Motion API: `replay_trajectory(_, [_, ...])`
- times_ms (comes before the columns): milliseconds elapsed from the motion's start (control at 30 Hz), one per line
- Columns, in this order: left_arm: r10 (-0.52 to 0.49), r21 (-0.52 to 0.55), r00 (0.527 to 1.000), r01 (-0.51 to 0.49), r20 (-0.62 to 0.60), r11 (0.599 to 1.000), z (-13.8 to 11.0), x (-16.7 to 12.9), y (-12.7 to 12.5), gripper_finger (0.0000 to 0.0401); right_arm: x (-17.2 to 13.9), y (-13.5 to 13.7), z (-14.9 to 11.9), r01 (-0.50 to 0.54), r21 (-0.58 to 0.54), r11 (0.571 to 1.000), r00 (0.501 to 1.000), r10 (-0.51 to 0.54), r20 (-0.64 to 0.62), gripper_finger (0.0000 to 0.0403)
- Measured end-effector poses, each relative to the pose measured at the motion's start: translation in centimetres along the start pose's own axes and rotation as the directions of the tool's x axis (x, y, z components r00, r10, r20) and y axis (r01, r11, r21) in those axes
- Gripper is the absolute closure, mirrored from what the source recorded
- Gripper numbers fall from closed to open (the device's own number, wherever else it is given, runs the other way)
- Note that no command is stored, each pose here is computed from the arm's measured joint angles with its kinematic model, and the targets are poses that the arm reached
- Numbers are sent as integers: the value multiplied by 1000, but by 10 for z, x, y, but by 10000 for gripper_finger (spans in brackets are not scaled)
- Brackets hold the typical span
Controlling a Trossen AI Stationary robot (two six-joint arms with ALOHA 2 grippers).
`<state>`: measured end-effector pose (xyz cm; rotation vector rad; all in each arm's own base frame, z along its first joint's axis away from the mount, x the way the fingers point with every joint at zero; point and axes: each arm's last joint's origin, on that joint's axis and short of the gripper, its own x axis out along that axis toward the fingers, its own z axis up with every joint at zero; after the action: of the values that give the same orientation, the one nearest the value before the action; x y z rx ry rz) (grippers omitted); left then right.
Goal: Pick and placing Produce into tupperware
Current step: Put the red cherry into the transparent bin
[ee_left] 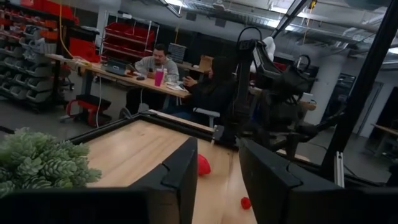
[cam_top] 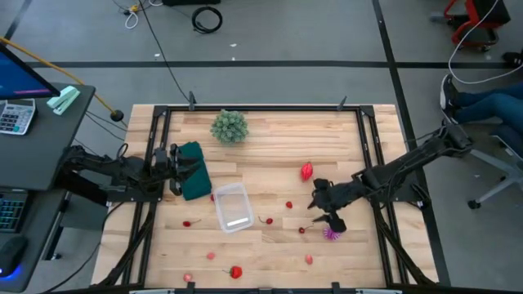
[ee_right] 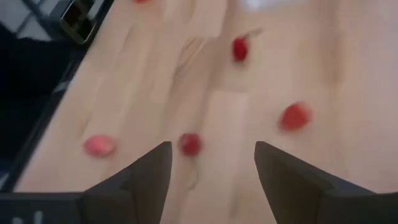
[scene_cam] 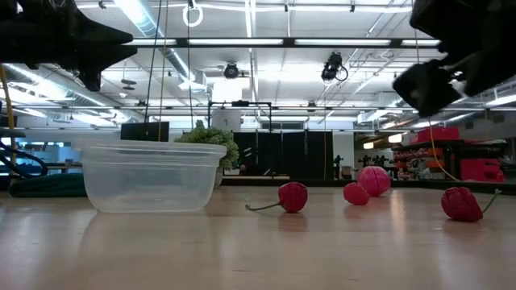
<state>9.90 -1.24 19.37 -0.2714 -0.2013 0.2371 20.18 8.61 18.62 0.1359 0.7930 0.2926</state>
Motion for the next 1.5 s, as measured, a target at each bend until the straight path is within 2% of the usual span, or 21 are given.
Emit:
replay_trajectory(133, [0,2,1000,0,-1,1000,0,0,0,280,7,3,-4,28,17,999,999,-28,-27,163])
replay_trajectory(333, [0,12,1000,0,0,1000,0,0,0,280,35,6,-20,47,-9,999,987,-48,-154,162])
replay_trajectory(533, [0,12,1000,0,0,1000,0,0,0,281,53,2,-31,76,1,997,971,-74,-228,162])
replay_trajectory(967, [0,10,1000,0,2,1000,1,0,0,282,56,2,-33,87,82,993,970,-66,-233,168])
replay_trajectory(1133, [0,10,1000,0,2,1000,1,0,0,281,57,2,-33,86,83,993,970,-64,-234,199])
replay_trajectory(1300, [0,10,1000,0,2,1000,1,0,0,286,57,2,-33,92,132,987,970,-59,-236,249])
replay_trajectory(1500, [0,10,1000,0,2,1000,1,0,0,284,57,3,-30,81,137,987,976,-51,-211,315])
